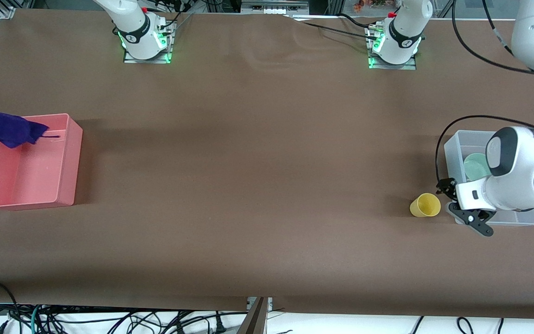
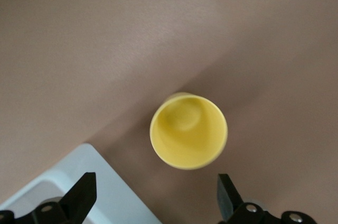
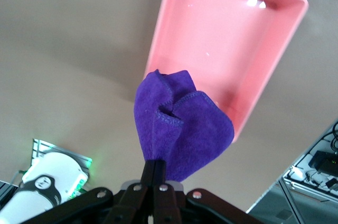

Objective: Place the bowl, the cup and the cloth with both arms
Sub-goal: 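Release the bowl in the clear bin while the right gripper carries the cloth, then grasp the yellow cup with the left gripper while the right gripper drops the cloth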

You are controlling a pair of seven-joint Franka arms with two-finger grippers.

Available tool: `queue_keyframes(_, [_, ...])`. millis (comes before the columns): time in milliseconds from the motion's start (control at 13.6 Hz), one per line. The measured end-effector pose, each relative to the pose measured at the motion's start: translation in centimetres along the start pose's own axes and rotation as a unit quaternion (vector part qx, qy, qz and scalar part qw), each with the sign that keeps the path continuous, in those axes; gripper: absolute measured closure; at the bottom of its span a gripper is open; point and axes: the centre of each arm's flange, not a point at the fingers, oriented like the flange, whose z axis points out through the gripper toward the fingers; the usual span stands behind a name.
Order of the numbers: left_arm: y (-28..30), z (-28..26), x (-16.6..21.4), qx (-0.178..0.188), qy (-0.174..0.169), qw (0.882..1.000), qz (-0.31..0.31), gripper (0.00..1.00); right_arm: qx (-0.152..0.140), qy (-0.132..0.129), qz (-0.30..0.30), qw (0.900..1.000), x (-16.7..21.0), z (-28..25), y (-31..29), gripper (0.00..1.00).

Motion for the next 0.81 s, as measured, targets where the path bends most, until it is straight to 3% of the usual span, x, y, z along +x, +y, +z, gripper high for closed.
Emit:
queue_keyframes(221, [-0.9,3.0,0.2,-0.002,0.011,1.000,-0.004,0.00,-0.009,0.002,0.000,1.000,0.3,1.4,1.6,0.98])
queue_keyframes(442, [-0.8,5.1,0.3,-0.012,0.005,1.000,-0.004,0.31,-0.017,-0.004,0.003,1.000,2.6,4.7,2.5,0.98])
queue_keyframes(589, [-0.6,6.3,0.4,-0.019,0.000,1.000,-0.006,0.52,-0.018,-0.008,0.019,1.000,3.4,6.1,2.7,0.83])
queue_keyframes(810, [-0.4,6.8,0.5,-0.023,-0.001,1.000,-0.016,0.85,-0.021,-0.004,0.028,0.999,3.8,6.1,2.4,0.52])
